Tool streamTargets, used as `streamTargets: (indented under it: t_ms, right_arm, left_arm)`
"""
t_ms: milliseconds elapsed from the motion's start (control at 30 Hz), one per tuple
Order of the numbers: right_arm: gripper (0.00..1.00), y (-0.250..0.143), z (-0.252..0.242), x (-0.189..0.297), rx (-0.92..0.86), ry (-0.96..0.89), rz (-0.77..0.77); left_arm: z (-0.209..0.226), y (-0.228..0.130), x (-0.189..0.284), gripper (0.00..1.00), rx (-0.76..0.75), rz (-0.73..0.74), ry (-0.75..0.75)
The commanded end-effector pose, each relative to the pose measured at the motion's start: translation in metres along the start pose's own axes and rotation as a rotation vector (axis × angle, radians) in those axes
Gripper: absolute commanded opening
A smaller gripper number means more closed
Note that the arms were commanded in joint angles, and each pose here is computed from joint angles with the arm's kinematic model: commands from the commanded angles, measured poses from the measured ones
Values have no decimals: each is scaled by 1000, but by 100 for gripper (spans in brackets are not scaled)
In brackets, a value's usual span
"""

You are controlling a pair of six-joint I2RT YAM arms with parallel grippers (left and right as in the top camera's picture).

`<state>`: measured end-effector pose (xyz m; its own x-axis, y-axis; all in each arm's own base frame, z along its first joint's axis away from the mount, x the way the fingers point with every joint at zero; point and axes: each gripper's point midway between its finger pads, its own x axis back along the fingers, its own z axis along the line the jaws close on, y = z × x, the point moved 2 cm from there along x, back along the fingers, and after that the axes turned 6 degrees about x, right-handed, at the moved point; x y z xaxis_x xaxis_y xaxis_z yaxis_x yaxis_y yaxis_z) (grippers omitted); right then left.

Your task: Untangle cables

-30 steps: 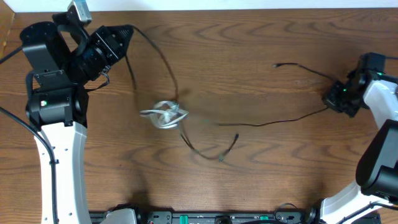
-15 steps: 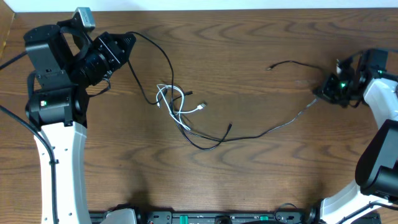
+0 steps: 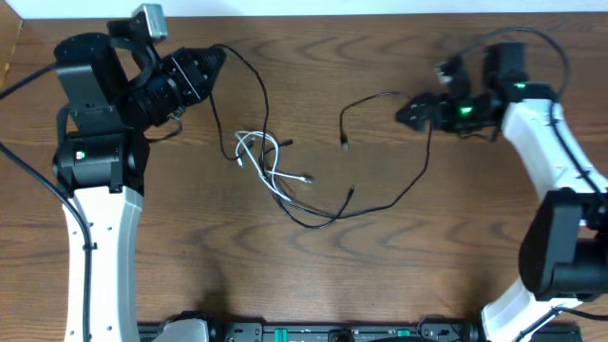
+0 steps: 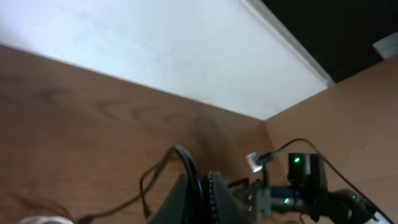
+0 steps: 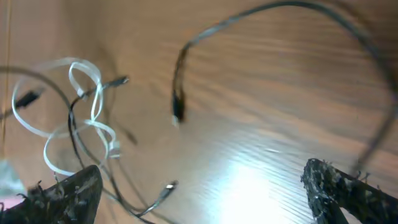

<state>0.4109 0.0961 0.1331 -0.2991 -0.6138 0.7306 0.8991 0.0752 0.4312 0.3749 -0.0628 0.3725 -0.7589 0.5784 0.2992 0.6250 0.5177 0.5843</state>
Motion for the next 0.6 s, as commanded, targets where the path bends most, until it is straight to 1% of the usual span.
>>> streamTargets:
  t_ms: [0,133,267,333,367,400,500,567]
  right_arm:
    - [99,-2,54,-17,159,62,35]
    - [99,-20,107,-45,287,132,105]
    - [99,-32,153,-67,409,189,120]
    - [96,-36,170,-76,441,213,123]
    - [94,-41,181,-83,465,231,129]
    - [93,-43,186,-86,470,237,134]
    - [84,-56,198,-102,499,261,166]
    - [81,-65,203,-110,509,271,190]
  left_arm:
    - [-26,13,14,8,-69,-62,-64]
    - [-29,14,17,7,-51,-70,-71]
    - [-29,14,16,7,-51,-69,-71]
    - [-29,14,16,7,-51,-70,-71]
    - [-29,14,16,8,-51,-69,-71]
    - [-29,14,16,8,-49,-68,-70]
    - [-27,12,16,8,-42,-61,-64]
    - [-25,10,16,8,-31,-52,-56]
